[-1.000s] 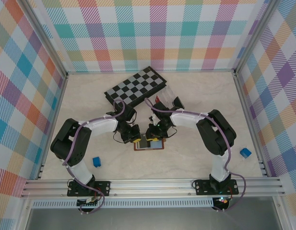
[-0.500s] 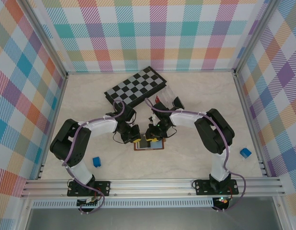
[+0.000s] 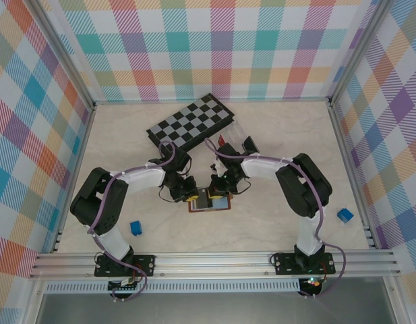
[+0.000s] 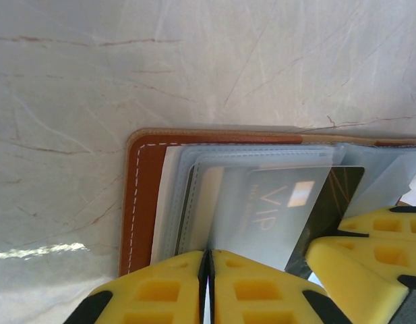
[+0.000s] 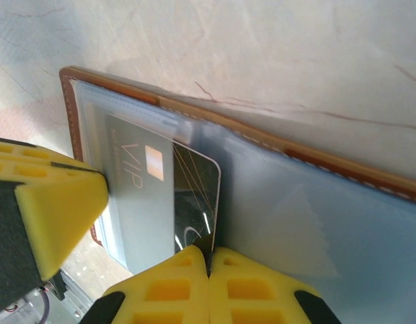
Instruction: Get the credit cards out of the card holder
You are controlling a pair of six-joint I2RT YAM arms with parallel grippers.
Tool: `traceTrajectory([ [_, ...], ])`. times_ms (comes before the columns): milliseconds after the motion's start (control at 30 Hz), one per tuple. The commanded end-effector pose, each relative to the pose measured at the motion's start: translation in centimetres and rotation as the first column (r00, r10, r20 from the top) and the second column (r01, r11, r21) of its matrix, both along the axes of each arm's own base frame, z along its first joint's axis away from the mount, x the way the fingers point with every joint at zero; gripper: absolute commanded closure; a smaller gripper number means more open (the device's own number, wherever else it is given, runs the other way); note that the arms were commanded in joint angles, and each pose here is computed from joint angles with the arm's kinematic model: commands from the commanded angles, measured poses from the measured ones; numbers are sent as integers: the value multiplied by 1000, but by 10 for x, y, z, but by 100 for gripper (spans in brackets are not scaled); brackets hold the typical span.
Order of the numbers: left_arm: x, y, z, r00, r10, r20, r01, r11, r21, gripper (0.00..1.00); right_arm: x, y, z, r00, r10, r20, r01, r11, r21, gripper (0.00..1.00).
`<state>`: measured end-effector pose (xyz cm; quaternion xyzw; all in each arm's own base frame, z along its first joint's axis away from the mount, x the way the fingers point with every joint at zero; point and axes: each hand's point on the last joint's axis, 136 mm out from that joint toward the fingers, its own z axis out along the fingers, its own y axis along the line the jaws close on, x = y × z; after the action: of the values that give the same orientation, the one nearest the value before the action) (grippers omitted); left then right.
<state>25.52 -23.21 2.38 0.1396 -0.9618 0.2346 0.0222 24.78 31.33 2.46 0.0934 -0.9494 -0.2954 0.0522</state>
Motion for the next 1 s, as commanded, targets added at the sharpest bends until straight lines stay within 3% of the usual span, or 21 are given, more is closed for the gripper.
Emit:
traceTrajectory([
  [0, -26, 31, -32, 996, 14, -92, 1, 987, 164, 88, -8, -28, -10, 1000, 0, 4, 1, 995, -95, 95],
  [267, -18, 25, -23, 997, 12, -70, -2, 990, 141, 87, -2, -27, 21, 996, -12, 93, 16, 999, -39, 100],
  [467, 6, 15, 20, 999, 17, 41, -21, 995, 101, 79, 4, -31, 56, 974, -21, 227, 20, 1000, 7, 100],
  [733, 25, 18, 77, 981, 92, 170, -106, 992, 73, 25, 0, -23, 112, 947, 12, 321, -67, 984, 162, 100],
  [967, 26, 14, 107, 967, 109, 233, -106, 994, -22, 9, 12, -32, 151, 937, -39, 346, -53, 966, 252, 100],
])
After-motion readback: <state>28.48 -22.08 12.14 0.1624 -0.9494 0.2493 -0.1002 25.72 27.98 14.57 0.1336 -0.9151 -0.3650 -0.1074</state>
